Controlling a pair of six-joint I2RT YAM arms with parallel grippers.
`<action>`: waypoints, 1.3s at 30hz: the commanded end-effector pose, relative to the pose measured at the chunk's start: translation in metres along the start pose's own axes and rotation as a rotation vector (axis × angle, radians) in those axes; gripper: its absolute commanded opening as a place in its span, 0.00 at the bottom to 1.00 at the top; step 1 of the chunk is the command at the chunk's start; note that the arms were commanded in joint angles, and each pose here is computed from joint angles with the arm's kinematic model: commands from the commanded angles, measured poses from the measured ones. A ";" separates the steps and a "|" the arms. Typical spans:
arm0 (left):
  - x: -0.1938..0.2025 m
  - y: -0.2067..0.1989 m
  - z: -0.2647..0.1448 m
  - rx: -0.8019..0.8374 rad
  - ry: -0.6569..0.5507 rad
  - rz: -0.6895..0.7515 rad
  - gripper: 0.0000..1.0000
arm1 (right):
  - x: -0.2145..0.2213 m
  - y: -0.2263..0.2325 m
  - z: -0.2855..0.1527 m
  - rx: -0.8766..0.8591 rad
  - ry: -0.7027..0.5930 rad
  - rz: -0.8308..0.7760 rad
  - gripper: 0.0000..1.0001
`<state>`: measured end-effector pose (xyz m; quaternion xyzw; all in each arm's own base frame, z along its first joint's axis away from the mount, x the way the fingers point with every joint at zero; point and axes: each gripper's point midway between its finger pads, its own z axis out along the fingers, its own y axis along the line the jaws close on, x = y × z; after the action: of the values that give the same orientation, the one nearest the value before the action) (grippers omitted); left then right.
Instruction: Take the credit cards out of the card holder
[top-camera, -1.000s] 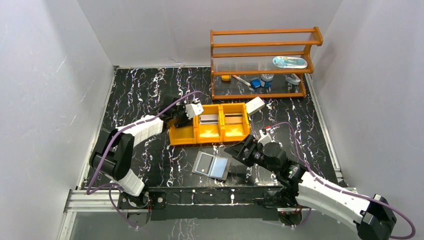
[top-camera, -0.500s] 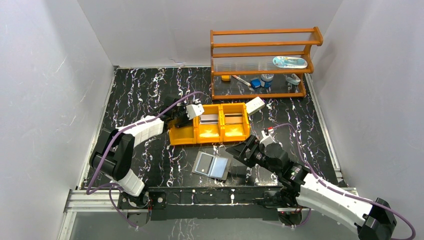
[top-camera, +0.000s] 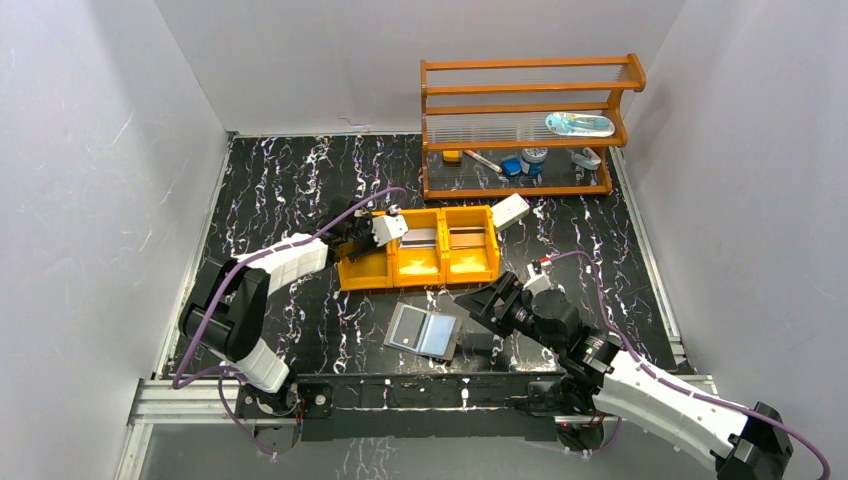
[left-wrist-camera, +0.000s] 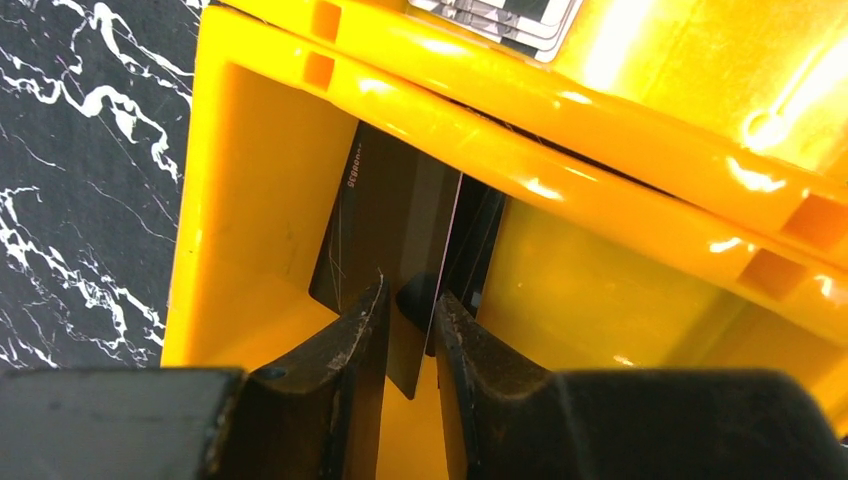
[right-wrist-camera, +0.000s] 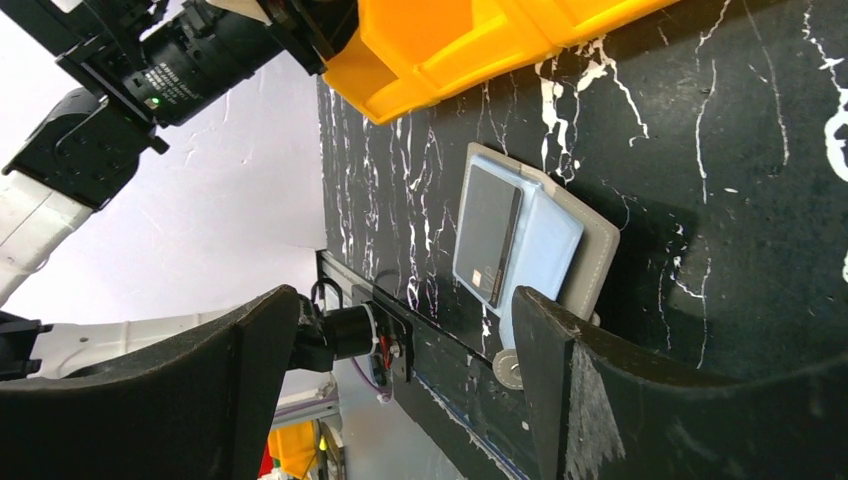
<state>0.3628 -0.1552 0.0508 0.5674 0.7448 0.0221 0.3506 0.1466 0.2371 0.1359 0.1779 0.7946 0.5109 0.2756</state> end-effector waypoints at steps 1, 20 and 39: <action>-0.015 0.000 -0.016 0.009 -0.050 -0.018 0.23 | -0.005 0.004 0.000 -0.016 -0.024 0.013 0.86; -0.037 -0.011 -0.036 0.023 -0.165 -0.220 0.35 | -0.003 0.003 0.000 -0.010 -0.014 0.025 0.87; 0.014 -0.007 -0.002 0.004 0.054 -0.003 0.38 | -0.004 -0.007 0.001 0.019 -0.028 0.040 0.87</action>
<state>0.3444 -0.1504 0.0419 0.5451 0.7688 0.0029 0.3344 0.1444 0.2339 0.1237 0.1920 0.8035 0.4986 0.2624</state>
